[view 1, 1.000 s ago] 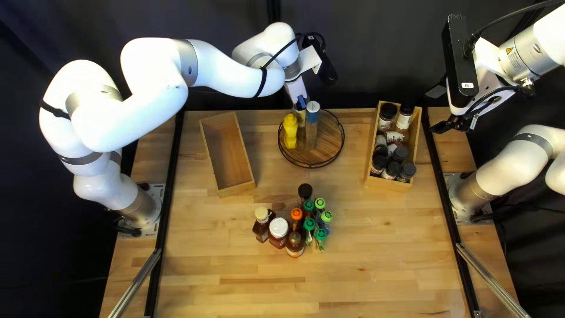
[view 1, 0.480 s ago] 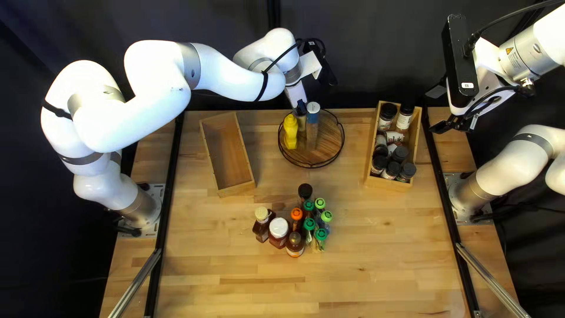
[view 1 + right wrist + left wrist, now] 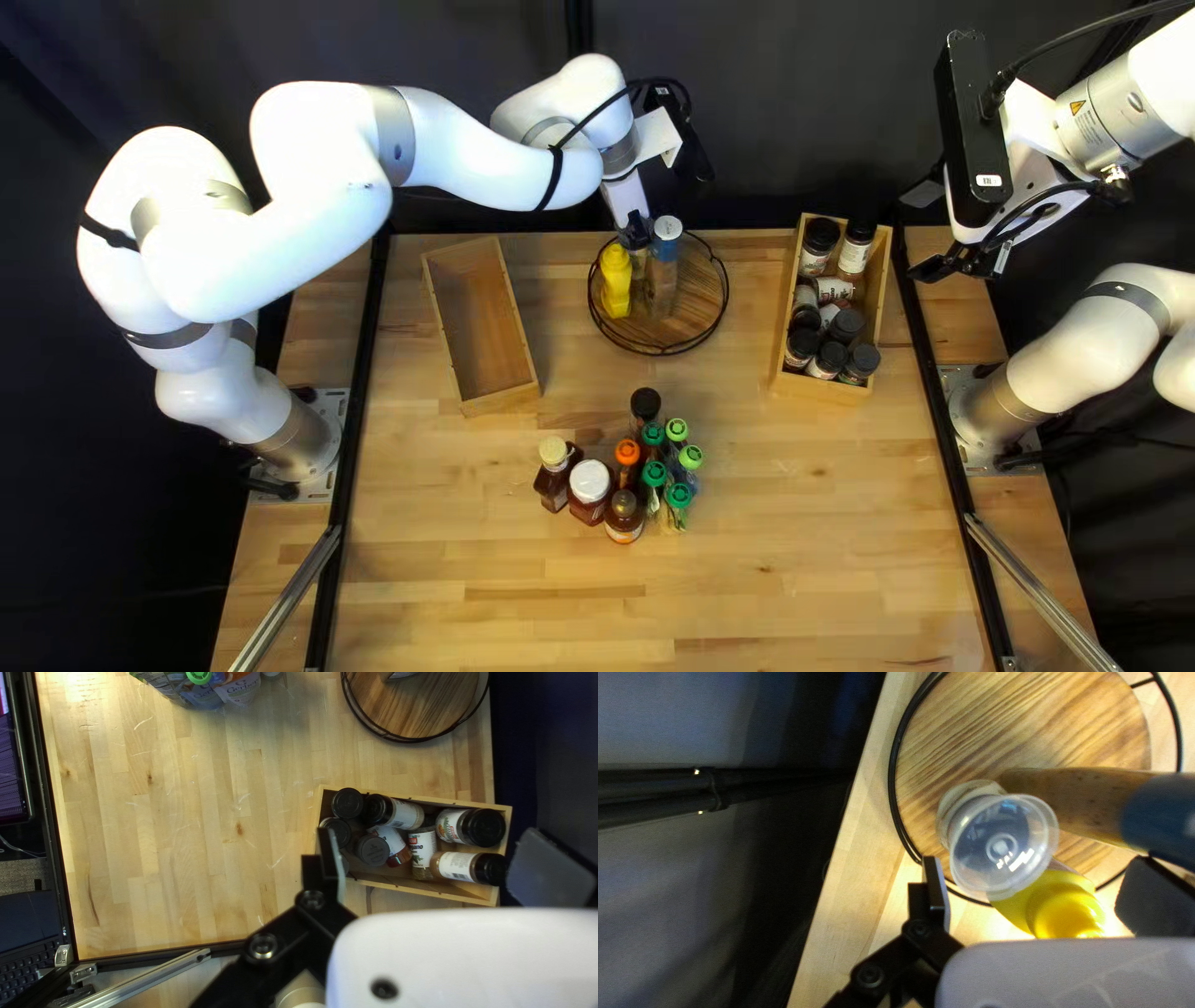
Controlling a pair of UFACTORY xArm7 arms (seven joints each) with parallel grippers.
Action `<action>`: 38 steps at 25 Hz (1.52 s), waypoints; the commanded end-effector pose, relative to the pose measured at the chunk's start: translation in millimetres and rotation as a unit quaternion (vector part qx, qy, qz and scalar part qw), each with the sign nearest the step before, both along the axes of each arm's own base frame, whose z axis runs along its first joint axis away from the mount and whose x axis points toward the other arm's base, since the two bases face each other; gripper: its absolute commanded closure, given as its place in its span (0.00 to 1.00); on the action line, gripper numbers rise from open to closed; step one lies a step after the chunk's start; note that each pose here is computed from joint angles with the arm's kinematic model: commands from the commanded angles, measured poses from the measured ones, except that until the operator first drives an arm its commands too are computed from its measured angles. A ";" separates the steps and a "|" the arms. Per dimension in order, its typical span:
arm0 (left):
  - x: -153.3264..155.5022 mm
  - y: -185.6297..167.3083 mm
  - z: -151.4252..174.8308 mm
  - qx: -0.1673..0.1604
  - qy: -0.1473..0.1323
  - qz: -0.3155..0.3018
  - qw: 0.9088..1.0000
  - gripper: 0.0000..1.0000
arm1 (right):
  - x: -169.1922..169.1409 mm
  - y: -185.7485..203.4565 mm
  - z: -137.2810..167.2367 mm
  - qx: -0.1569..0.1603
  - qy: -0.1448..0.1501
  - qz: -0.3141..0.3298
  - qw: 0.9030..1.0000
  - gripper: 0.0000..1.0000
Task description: Separate condiments, baby food and spices and place it in 3 different racks/containers
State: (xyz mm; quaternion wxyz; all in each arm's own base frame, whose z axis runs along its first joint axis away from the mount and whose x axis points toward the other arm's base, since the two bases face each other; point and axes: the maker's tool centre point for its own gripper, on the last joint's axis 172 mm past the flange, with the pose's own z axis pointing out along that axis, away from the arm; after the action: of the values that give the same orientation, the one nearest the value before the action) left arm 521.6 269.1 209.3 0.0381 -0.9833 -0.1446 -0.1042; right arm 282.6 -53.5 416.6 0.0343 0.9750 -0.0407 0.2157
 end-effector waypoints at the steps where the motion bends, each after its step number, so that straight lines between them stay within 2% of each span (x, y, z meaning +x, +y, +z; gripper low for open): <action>1: -12.3 -10.2 35.1 0.003 0.002 -0.010 1.000 0.00 | 0.0 0.0 0.0 0.000 0.000 0.000 1.000 0.00; 4: -27.1 -27.4 57.2 0.000 0.005 -0.025 1.000 0.00 | 0.0 0.0 0.0 0.000 0.000 0.000 1.000 0.00; 9: -65.3 -84.5 75.1 -0.016 0.023 -0.112 0.993 0.00 | 0.0 0.0 0.0 0.000 0.000 0.000 1.000 0.00; 10: -77.9 -109.7 76.0 -0.021 0.030 -0.148 0.988 0.00 | 0.0 0.0 0.0 0.000 0.000 0.000 1.000 0.00; 12: -89.5 -138.7 75.8 -0.026 0.039 -0.190 0.981 0.00 | 0.0 0.0 0.0 0.000 0.000 0.000 1.000 0.00; 15: -106.9 -194.8 72.3 -0.038 0.061 -0.259 0.963 0.00 | 0.0 0.0 0.0 0.000 0.000 0.000 1.000 0.00; 20: -130.0 -270.9 62.1 -0.045 0.079 -0.329 0.940 0.00 | 0.0 0.0 0.0 0.000 0.000 0.000 1.000 0.00; 23: -138.6 -305.0 53.8 -0.042 0.083 -0.357 0.930 0.00 | 0.0 0.0 0.0 0.000 0.000 0.000 1.000 0.00; 31: -134.2 -363.2 19.7 -0.018 0.094 -0.396 0.913 0.00 | 0.0 0.0 0.0 0.000 0.000 0.000 1.000 0.00; 35: -127.2 -368.7 -0.3 -0.007 0.099 -0.404 0.909 0.00 | 0.0 0.0 0.0 0.000 0.000 0.000 1.000 0.00; 38: -124.1 -361.9 -13.4 -0.002 0.103 -0.402 0.910 0.00 | 0.0 0.0 0.0 0.000 0.000 0.000 1.000 0.00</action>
State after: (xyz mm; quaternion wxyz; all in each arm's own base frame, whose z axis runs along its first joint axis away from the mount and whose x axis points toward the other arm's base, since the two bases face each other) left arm 395.7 -96.8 205.4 0.0017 -0.9635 0.2676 -0.0111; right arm 282.6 -53.5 416.6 0.0343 0.9750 -0.0407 0.2157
